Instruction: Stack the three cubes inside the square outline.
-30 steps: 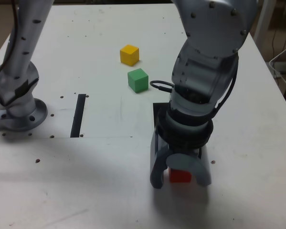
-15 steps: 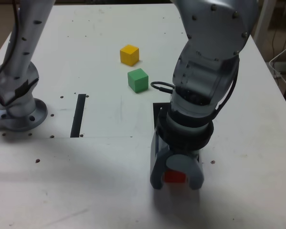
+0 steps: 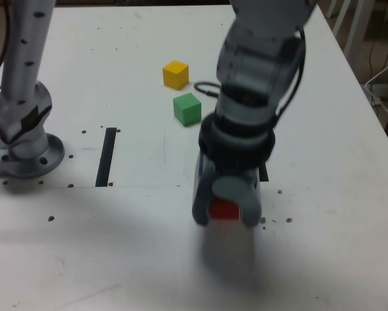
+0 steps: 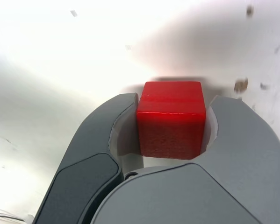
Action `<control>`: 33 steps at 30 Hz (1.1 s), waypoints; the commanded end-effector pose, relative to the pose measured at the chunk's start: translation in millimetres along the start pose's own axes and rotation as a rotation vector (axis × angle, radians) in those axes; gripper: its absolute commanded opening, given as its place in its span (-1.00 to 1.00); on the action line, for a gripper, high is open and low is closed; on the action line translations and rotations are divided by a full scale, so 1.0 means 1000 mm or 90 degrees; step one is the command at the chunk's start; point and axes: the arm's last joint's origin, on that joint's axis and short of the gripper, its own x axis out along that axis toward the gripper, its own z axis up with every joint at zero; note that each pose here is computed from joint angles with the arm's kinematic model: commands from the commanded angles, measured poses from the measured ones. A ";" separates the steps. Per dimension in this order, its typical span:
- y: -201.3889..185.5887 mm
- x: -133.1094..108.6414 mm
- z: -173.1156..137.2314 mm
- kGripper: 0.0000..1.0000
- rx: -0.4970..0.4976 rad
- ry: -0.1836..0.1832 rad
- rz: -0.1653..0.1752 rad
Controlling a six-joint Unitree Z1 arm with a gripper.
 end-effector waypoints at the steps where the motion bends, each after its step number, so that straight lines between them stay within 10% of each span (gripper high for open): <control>1: 0.015 -0.007 -0.003 -0.47 -0.001 -0.009 -0.004; 33: 0.116 0.006 0.017 -0.46 -0.004 -0.005 -0.023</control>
